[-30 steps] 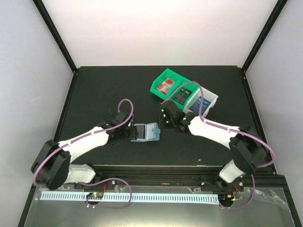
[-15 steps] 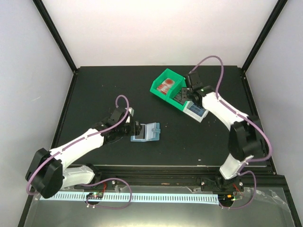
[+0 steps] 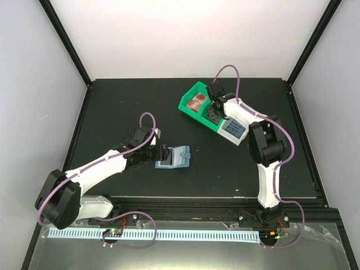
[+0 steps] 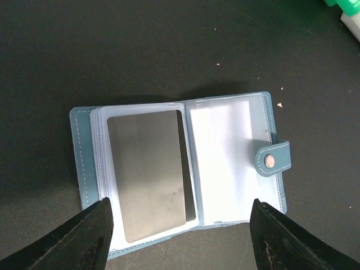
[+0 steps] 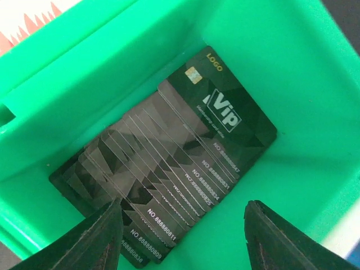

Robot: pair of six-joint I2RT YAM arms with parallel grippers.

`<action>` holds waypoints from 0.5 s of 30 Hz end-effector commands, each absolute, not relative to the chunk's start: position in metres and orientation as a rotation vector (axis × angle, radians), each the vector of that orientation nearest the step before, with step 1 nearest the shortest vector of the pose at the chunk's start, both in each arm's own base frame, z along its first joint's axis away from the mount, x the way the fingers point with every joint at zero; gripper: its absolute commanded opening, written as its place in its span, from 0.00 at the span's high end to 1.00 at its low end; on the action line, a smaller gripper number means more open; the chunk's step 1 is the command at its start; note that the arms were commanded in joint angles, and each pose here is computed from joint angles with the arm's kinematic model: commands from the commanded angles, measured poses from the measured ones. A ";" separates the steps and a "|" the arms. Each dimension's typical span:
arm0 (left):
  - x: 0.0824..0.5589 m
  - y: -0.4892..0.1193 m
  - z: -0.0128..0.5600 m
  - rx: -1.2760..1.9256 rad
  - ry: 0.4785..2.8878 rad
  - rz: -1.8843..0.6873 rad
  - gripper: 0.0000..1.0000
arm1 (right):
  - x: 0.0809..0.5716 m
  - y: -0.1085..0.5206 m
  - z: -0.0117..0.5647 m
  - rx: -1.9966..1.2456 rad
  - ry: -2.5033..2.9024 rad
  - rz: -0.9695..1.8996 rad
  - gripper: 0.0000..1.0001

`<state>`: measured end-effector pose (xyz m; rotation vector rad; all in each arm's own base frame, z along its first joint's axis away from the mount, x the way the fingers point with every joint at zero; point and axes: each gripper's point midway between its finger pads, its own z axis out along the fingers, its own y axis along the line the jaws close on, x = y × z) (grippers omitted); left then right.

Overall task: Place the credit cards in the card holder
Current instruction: Move the storage box to the center of the board.

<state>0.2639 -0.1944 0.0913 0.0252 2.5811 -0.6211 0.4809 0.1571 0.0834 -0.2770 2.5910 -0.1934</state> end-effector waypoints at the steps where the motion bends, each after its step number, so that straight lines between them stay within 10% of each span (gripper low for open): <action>1: 0.274 -0.203 0.103 0.043 2.543 -0.664 0.32 | 0.474 0.164 0.072 -0.463 2.635 -0.269 0.39; 15: 0.263 -0.196 0.094 0.049 2.568 -0.654 0.33 | 0.422 0.179 0.048 -0.673 2.740 -0.379 0.39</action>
